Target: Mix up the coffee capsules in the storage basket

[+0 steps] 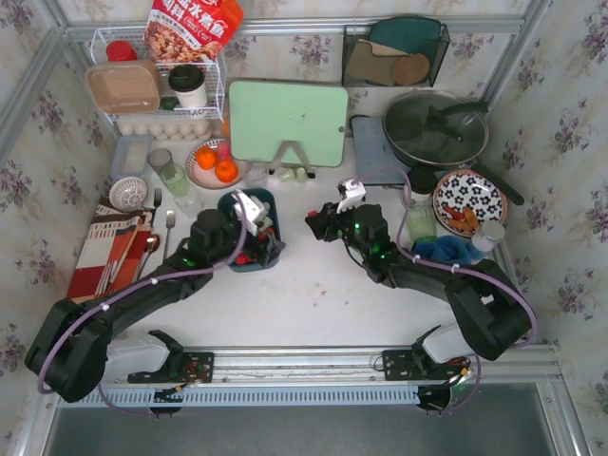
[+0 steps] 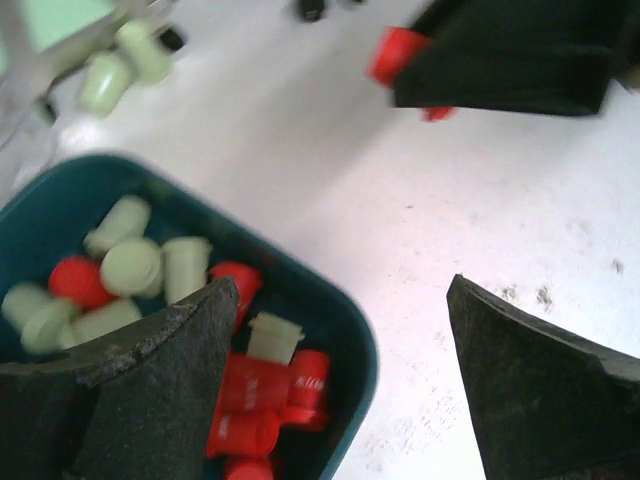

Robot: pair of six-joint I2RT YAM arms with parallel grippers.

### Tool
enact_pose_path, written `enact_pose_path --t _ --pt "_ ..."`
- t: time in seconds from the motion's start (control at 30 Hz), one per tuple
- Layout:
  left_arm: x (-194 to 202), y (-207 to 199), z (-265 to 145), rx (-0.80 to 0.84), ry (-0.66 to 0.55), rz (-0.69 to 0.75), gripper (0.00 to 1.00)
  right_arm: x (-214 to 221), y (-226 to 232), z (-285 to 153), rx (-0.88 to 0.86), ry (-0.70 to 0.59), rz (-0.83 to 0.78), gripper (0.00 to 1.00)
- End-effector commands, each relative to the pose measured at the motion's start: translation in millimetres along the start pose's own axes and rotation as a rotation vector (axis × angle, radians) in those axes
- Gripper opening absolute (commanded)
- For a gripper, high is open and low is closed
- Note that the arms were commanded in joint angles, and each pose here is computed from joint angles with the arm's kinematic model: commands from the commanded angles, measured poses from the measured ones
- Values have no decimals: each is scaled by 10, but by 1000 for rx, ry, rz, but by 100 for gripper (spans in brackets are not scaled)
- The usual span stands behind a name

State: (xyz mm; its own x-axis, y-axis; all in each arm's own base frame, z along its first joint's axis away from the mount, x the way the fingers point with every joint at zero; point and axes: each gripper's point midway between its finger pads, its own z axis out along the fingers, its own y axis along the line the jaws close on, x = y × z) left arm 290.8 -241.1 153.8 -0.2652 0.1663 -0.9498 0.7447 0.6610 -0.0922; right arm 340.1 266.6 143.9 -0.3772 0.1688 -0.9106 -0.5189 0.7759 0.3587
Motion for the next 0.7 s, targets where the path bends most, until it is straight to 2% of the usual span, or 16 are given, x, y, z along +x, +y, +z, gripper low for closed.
enact_pose_path --t 0.0,0.1,0.3,0.67 --pt "-204 -304 197 114 -129 405 87 -323 323 -68 -160 -131 18 28" --pt "-165 -371 304 133 -137 502 88 -283 456 -100 -238 -120 45 28" --pt "-263 -511 391 151 -250 631 88 -186 673 -113 -375 -97 101 28" --pt "-496 -505 403 88 -324 663 88 -179 729 -134 -409 -91 99 28"
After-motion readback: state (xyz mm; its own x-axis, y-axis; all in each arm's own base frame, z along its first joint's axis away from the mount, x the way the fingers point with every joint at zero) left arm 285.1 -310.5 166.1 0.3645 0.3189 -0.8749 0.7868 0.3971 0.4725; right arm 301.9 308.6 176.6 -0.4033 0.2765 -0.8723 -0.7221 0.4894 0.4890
